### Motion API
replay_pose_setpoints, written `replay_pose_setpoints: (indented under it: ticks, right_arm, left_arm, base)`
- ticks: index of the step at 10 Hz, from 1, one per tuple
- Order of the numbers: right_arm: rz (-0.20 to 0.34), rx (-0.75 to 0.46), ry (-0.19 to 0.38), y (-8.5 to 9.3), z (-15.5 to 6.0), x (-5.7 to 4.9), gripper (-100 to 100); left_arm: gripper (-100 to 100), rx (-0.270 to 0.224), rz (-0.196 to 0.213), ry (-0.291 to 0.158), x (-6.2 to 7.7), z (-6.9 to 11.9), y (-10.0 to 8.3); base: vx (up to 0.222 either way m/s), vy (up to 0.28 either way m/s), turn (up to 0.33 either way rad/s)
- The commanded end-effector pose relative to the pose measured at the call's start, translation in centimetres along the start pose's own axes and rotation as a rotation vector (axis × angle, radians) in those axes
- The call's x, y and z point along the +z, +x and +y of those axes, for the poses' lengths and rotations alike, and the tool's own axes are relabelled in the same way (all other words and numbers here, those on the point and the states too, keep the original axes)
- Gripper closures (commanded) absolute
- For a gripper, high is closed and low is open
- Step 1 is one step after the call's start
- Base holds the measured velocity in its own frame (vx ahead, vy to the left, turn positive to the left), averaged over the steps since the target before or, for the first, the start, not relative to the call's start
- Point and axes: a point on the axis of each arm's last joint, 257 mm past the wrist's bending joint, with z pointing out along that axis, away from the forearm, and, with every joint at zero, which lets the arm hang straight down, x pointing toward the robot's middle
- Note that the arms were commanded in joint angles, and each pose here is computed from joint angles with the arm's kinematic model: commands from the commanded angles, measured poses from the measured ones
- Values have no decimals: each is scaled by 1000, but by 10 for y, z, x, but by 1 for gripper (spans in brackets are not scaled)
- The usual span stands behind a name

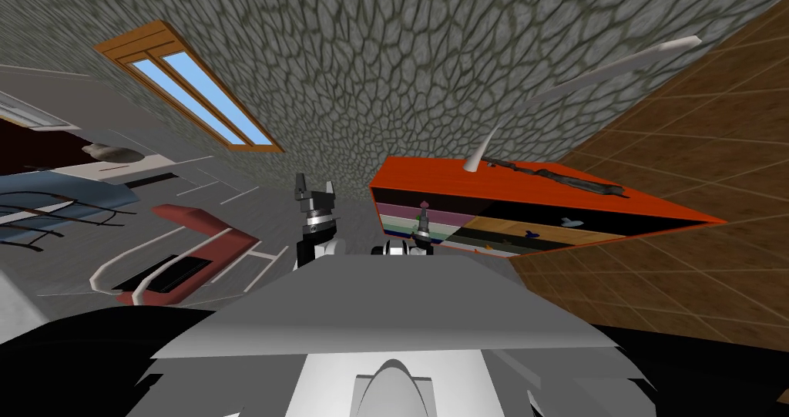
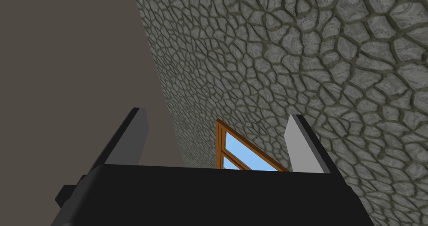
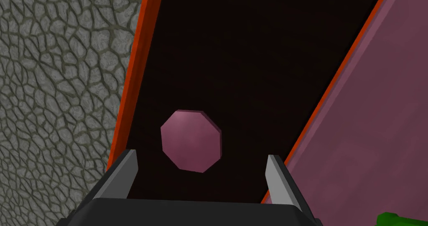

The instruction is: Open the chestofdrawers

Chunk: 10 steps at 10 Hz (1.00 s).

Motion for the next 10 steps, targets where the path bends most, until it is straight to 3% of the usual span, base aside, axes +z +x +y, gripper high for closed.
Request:
replay_pose_setpoints:
  ticks: [1,2,3,5,6,7,8,9,10]
  right_arm:
    - [5,79,-21,-8,6,-5,-100]
    - [7,97,-27,-11,6,-6,-100]
    - [10,70,-18,-1,8,-1,-100]
    - [9,71,-17,-14,-2,17,-100]
    - [11,71,-16,-9,1,15,-100]
    - [11,72,-18,-4,6,4,100]
    - [11,73,-18,0,9,-1,100]
    - [11,72,-20,-3,6,2,100]
    - [-11,53,-16,-6,6,8,-100]
  left_arm:
    - [0,0,0,0,0,0,0]
    - [0,0,0,0,0,0,0]
    - [0,0,0,0,0,0,0]
    - [0,0,0,0,0,0,0]
    - [0,0,0,0,0,0,0]
    - [0,0,0,0,0,0,0]
    - [0,0,0,0,0,0,0]
    - [0,0,0,0,0,0,0]
    - [0,0,0,0,0,0,0]
  base:
    - [22,-4,24]
    - [18,-1,15]
    - [7,1,1]
    - [8,-53,-27]
    - [5,-36,2]
    - [0,25,31]
    - [-10,63,20]
    - [-5,31,-1]
    - [-24,-27,15]
